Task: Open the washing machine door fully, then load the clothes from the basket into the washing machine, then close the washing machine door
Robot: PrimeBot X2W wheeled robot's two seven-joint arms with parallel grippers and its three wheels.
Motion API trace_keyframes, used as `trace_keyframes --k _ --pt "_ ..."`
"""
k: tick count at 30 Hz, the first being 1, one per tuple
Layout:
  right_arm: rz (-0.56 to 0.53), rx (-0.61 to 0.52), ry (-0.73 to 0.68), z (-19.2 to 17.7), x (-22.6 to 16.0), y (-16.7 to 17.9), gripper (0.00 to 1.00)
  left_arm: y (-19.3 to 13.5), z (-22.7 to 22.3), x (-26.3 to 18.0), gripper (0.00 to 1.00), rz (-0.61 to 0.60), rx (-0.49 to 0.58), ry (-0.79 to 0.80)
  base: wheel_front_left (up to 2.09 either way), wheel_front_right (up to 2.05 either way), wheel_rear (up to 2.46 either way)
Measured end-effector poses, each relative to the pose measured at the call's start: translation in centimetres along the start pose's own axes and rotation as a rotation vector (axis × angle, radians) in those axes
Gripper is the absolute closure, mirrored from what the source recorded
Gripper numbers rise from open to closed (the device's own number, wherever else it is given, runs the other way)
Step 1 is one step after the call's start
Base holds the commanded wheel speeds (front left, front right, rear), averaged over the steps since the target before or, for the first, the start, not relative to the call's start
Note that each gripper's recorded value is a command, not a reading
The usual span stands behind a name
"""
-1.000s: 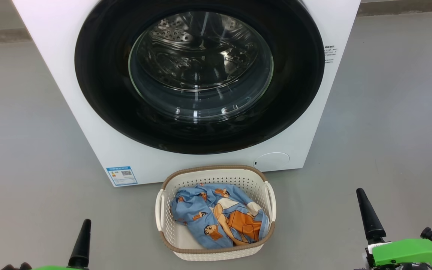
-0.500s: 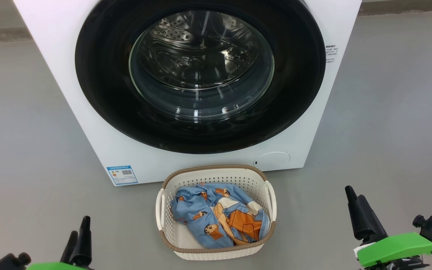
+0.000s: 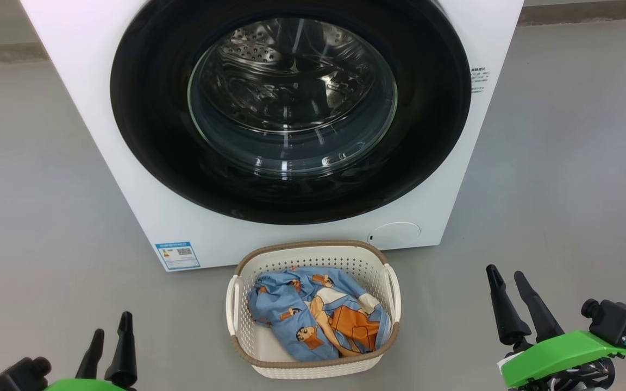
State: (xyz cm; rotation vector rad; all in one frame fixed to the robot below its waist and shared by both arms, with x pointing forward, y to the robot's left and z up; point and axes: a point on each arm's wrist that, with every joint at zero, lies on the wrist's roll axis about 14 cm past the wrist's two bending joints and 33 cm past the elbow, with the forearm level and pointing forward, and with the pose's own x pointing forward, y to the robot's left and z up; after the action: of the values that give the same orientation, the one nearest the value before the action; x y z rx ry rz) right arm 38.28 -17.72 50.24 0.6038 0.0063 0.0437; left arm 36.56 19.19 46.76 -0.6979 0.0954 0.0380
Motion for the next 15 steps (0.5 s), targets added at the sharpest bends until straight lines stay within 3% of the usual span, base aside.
trace_keyframes --k 15 --pt "0.034 -0.197 -0.005 0.05 -0.11 0.48 0.00 -0.27 0.78 0.06 0.00 -0.029 0.204 -0.024 0.00 0.00 0.00"
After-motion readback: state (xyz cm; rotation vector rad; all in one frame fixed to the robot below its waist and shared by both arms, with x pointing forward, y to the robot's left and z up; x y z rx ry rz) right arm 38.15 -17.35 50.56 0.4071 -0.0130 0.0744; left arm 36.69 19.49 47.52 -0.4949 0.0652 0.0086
